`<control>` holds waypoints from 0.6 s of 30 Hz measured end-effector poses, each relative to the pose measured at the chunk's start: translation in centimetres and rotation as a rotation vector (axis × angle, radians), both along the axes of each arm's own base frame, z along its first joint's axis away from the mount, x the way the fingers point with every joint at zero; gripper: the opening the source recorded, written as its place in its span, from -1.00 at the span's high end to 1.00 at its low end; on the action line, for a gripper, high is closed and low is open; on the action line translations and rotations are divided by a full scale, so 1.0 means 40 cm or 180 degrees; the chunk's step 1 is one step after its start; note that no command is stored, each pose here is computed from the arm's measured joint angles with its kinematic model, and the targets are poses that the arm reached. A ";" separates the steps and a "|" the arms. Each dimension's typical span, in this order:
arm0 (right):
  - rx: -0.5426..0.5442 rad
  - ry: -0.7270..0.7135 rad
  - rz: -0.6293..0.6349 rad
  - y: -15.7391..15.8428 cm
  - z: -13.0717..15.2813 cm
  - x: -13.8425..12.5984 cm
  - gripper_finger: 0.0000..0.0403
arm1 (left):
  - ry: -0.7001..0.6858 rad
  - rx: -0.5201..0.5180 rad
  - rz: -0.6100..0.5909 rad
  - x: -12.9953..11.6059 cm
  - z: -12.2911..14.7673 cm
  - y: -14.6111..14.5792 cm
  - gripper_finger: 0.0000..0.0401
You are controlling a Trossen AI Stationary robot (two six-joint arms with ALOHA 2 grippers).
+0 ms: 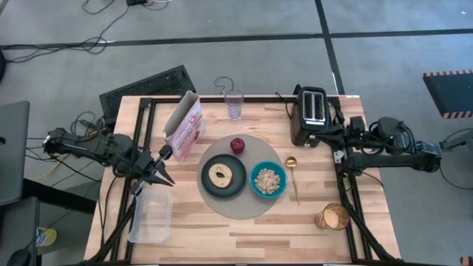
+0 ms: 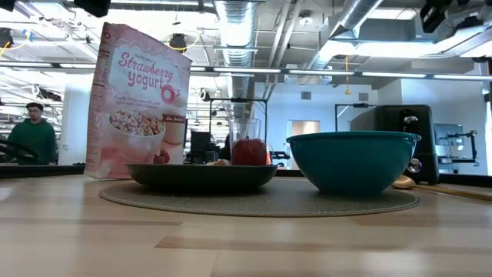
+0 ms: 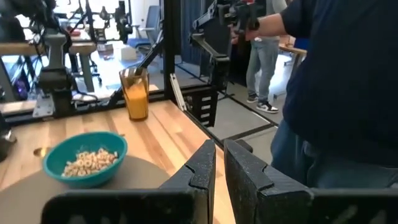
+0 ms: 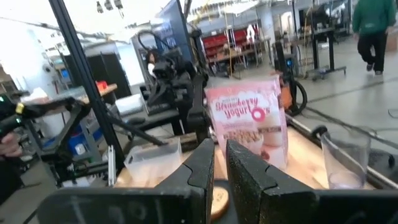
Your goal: Arrange a breakfast setting
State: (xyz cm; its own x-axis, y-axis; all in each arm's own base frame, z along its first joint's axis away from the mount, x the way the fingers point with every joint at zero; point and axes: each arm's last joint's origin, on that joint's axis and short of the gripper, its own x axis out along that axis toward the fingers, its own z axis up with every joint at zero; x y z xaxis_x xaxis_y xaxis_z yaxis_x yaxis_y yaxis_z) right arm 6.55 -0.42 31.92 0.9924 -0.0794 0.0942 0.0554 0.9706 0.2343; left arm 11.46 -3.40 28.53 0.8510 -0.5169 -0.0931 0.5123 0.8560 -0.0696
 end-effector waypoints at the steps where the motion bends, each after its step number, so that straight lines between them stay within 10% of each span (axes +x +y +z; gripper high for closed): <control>1: 0.0003 0.0044 0.0000 0.000 -0.003 0.001 0.64 | 0.0035 -0.0015 0.0013 0.000 -0.002 0.000 0.90; 18: -0.0086 0.0303 -0.0001 0.000 -0.022 0.001 0.64 | -0.0004 -0.0250 0.0840 0.019 -0.180 0.014 0.90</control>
